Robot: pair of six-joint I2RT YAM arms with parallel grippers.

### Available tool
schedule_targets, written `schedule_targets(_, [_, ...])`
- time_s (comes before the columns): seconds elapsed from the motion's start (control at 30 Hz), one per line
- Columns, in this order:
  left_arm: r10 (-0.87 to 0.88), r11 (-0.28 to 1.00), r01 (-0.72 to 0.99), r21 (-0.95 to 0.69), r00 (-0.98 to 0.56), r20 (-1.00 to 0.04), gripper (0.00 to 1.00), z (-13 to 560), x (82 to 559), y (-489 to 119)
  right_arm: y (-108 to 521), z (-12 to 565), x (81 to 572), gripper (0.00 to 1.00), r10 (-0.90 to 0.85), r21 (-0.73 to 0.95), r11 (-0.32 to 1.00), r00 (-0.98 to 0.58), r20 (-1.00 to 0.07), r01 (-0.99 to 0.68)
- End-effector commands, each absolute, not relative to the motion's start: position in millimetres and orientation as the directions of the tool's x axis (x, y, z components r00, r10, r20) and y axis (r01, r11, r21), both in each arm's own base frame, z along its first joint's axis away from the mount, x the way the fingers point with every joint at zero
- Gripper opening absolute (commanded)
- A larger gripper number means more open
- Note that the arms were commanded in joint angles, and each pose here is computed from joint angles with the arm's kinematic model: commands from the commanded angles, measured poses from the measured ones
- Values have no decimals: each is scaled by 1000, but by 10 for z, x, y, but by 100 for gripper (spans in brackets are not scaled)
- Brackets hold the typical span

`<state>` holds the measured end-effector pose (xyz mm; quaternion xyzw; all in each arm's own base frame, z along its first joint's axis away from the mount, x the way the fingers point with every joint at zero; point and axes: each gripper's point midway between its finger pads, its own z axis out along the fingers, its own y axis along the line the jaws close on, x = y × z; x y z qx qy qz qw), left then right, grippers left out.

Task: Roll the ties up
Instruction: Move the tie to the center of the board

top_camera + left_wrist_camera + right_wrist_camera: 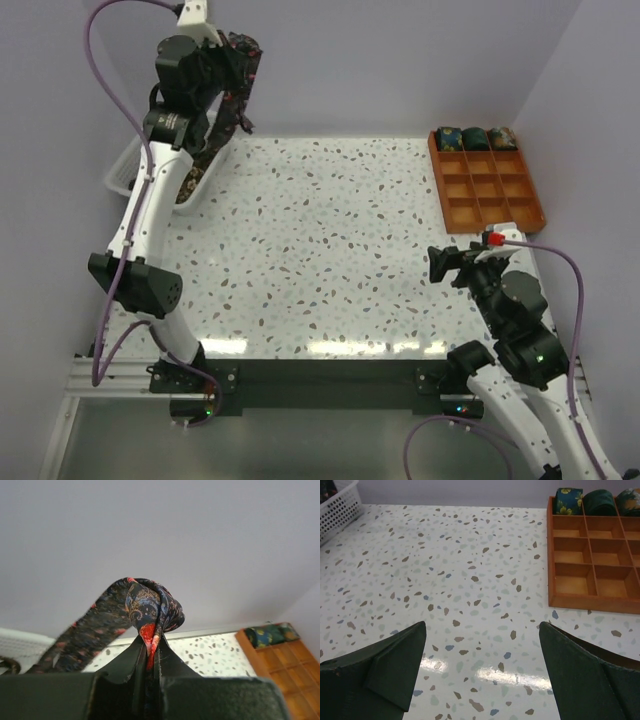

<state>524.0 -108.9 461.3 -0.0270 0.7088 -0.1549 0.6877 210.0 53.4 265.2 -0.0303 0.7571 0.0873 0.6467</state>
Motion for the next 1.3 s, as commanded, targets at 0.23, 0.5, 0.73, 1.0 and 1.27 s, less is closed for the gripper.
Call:
schedule_targets(0.23, [-320, 689, 659, -301, -96, -943, 0, 5266, 4258, -2738, 521, 2775, 2082, 99, 95, 112, 981, -109, -989, -159])
schedule_targets(0.5, [-295, 540, 781, -312, -171, -940, 0, 5206, 3784, -3603, 487, 2771, 2082, 99, 89, 105, 984, -113, -990, -142])
schedule_targets(0.73, [-148, 552, 807, -211, -154, -977, 0, 4617, 3400, -3511, 486, 2760, 2073, 99, 90, 107, 984, -127, -988, -140])
schedule_targets(1.0, [236, 703, 711, -16, -255, -938, 2, 2614, 2895, -2589, 536, 2693, 2106, 99, 152, 178, 978, -211, -966, -110])
schedule_targets(1.27, [284, 939, 297, 171, -394, -874, 37, 1856, 2706, -1309, 560, 2437, 2254, 99, 210, 225, 974, -330, -920, -6])
